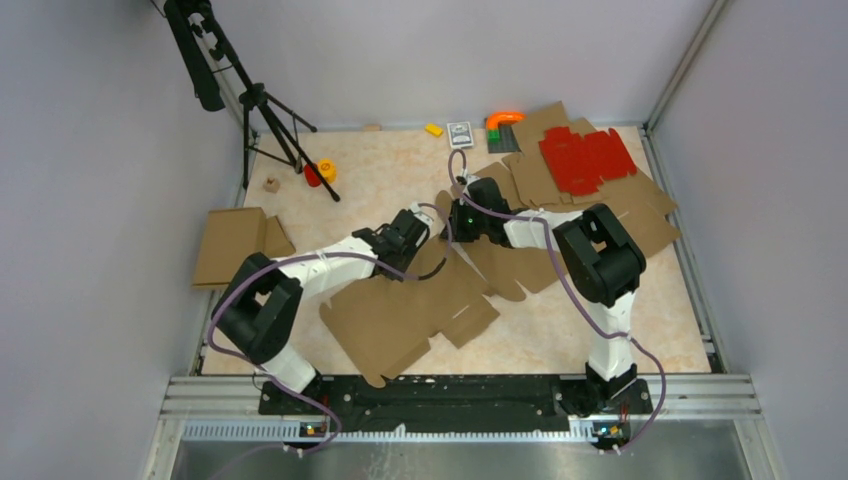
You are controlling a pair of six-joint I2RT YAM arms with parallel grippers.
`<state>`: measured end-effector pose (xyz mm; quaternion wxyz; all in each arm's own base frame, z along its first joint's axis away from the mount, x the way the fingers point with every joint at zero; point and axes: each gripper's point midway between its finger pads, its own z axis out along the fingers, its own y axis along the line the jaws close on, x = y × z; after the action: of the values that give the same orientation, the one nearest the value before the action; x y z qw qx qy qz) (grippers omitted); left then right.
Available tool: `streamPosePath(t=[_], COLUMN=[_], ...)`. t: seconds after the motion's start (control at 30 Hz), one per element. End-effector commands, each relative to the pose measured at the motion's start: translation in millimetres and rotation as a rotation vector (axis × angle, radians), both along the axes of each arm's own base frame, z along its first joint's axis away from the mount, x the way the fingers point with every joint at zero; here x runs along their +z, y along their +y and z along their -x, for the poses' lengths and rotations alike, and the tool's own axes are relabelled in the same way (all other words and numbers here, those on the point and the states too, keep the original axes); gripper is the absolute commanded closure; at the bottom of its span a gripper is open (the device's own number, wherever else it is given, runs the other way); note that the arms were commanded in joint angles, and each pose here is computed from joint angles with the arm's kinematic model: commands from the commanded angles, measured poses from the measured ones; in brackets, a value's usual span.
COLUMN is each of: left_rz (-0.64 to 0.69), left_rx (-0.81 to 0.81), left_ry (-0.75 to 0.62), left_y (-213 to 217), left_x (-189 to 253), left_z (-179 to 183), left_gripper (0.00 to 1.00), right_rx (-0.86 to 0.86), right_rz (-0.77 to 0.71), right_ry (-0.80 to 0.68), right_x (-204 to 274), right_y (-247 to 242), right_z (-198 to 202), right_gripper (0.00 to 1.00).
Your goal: Fold the paper box
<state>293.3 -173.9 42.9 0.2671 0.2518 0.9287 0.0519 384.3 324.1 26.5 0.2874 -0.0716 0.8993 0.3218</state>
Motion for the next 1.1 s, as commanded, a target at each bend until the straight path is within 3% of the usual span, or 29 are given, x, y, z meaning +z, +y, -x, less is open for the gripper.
streamPosePath(t=[0.0, 0.57, 0.7, 0.77, 0.8, 0.9, 0.93, 0.97, 1.0, 1.03, 1.07], left_rz=[-0.036, -0.287, -0.316, -0.261, -0.219, -0.062, -0.019, 0.058, 0.08, 0.095, 0.116], left_rx=[-0.078, -0.284, -0.238, -0.187, -0.163, -0.065, -0.02, 0.079, 0.129, 0.194, 0.273], left_ry=[-0.01, 0.006, -0.028, -0.079, -0.105, -0.157, -0.173, -0.194, -0.218, -0.24, -0.258], left_y=[6, 11, 11, 6, 3, 1, 3, 15, 22, 31, 40], left_x=[9, 0, 3, 13, 18, 32, 37, 49, 57, 63, 68], left_z=[13, 37, 31, 25, 21, 12, 7, -2, -8, -13, -19], left_gripper=[1.0, 1.0, 1.0, 1.0, 0.93, 0.56, 0.49, 0.22, 0.11, 0.03, 0.01], right_rx=[-0.002, -0.002, -0.002, -0.002, -0.002, -0.001, -0.002, -0.002, -0.002, 0.0, -0.001], right_rz=[0.102, 0.102, 0.102, 0.103, 0.102, 0.103, 0.103, 0.103, 0.103, 0.104, 0.103], right_ry=[0.072, 0.075, 0.076, 0.076, 0.075, 0.075, 0.076, 0.075, 0.077, 0.076, 0.075], right_x=[-31, -32, -32, -32, -32, -32, -32, -32, -32, -32, -32], right_y=[-17, -16, -16, -16, -16, -16, -16, -16, -17, -17, -16], right_z=[11, 11, 11, 11, 11, 11, 11, 11, 11, 11, 11], right_gripper=[1.0, 1.0, 1.0, 1.0, 1.0, 1.0, 1.0, 1.0, 1.0, 1.0, 1.0])
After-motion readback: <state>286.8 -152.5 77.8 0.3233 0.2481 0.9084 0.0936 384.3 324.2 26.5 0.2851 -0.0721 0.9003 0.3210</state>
